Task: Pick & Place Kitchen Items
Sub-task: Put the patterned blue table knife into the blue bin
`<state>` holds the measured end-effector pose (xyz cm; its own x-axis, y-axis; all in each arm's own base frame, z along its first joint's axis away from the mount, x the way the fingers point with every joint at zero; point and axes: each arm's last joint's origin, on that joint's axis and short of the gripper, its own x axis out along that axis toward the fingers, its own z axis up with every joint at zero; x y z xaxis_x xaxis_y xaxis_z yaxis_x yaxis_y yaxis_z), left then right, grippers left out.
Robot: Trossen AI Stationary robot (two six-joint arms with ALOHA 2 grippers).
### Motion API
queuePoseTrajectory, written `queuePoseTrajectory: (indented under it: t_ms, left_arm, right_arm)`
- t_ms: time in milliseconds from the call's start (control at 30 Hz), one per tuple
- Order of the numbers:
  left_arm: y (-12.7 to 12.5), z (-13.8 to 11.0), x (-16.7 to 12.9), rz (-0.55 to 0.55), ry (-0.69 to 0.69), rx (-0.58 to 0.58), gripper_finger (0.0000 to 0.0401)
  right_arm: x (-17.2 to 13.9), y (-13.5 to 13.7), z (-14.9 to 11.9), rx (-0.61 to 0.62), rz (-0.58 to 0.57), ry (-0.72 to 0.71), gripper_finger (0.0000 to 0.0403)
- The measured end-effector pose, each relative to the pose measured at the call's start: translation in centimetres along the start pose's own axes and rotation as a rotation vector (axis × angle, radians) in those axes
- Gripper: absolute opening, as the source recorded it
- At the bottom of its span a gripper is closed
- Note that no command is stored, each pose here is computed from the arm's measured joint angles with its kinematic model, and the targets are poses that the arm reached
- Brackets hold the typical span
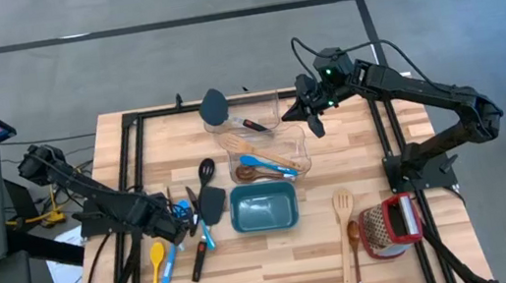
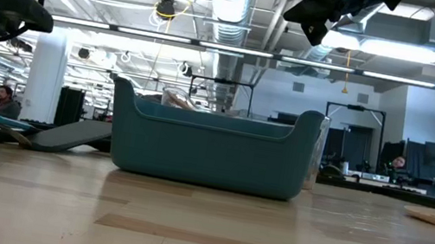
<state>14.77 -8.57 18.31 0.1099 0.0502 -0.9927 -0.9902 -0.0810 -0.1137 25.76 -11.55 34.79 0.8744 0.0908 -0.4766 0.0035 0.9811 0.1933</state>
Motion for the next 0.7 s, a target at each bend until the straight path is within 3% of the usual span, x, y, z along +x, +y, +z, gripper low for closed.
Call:
queuePoseTrajectory:
  t_ms: [267, 700]
  left_arm:
    - [0.0, 0.0, 0.0, -0.002, 0.001, -0.001, 0.012]
    - [-0.7, -0.7, 1.5, 0.039, -0.032, 0.003, 0.0118]
  right_arm:
    - [0.0, 0.0, 0.0, 0.0, 0.0, 0.001, 0.0]
    - [0.0, 0.0, 0.0, 0.003, -0.001, 0.004, 0.0]
